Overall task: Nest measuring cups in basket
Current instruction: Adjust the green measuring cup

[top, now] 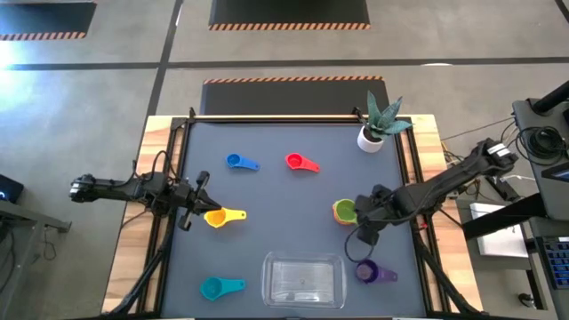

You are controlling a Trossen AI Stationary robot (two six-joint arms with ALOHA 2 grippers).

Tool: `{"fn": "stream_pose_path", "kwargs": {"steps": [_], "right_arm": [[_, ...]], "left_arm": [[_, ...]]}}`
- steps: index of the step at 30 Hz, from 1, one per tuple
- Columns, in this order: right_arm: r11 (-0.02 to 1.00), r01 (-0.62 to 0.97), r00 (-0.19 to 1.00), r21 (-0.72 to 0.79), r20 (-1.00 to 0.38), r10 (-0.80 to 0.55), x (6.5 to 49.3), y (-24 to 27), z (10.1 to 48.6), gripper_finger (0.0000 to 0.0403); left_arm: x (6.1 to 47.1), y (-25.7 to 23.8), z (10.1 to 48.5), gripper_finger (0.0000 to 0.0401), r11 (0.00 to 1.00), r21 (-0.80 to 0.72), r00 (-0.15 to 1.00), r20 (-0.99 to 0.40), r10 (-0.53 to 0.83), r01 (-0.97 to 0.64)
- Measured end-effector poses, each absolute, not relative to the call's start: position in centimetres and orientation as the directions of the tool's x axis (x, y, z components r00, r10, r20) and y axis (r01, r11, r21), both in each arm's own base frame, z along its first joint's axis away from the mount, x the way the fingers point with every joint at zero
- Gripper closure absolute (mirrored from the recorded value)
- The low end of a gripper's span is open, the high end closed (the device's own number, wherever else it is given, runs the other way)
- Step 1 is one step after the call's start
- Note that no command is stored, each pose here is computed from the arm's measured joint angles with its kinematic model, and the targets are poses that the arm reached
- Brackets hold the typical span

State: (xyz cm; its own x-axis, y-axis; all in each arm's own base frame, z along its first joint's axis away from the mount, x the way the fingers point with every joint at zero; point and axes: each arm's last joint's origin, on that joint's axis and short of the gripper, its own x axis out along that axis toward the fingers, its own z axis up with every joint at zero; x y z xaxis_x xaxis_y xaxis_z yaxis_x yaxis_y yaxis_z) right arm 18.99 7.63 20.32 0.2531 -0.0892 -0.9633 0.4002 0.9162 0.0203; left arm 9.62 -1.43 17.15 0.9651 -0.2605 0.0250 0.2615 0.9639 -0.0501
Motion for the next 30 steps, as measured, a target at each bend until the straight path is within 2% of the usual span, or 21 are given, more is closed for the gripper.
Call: {"fn": "stream_pose_path", "kwargs": {"steps": [7, 17, 21, 30], "right_arm": [[0.917, 0.398, 0.188, -0.026, -0.976, -0.110, 19.8, 8.0, 18.7, 0.0177], [0.883, 0.463, 0.282, 0.074, -0.957, -0.068, 19.7, 8.0, 20.0, 0.0177], [0.821, 0.559, 0.291, 0.115, -0.955, -0.064, 19.7, 8.0, 20.1, 0.0177], [0.791, 0.600, 0.288, 0.119, -0.955, -0.075, 20.5, 8.3, 19.2, 0.0177]], "left_arm": [[9.6, -1.4, 17.1, 0.0401, 0.964, -0.050, 0.965, 0.025, -0.260, 0.261], [9.6, -1.4, 17.1, 0.0401, 0.964, -0.050, 0.965, 0.025, -0.260, 0.261], [9.6, -1.4, 17.1, 0.0401, 0.964, -0.050, 0.965, 0.025, -0.260, 0.261], [9.6, -1.4, 17.1, 0.0401, 0.964, -0.050, 0.965, 0.025, -0.260, 0.261]]}}
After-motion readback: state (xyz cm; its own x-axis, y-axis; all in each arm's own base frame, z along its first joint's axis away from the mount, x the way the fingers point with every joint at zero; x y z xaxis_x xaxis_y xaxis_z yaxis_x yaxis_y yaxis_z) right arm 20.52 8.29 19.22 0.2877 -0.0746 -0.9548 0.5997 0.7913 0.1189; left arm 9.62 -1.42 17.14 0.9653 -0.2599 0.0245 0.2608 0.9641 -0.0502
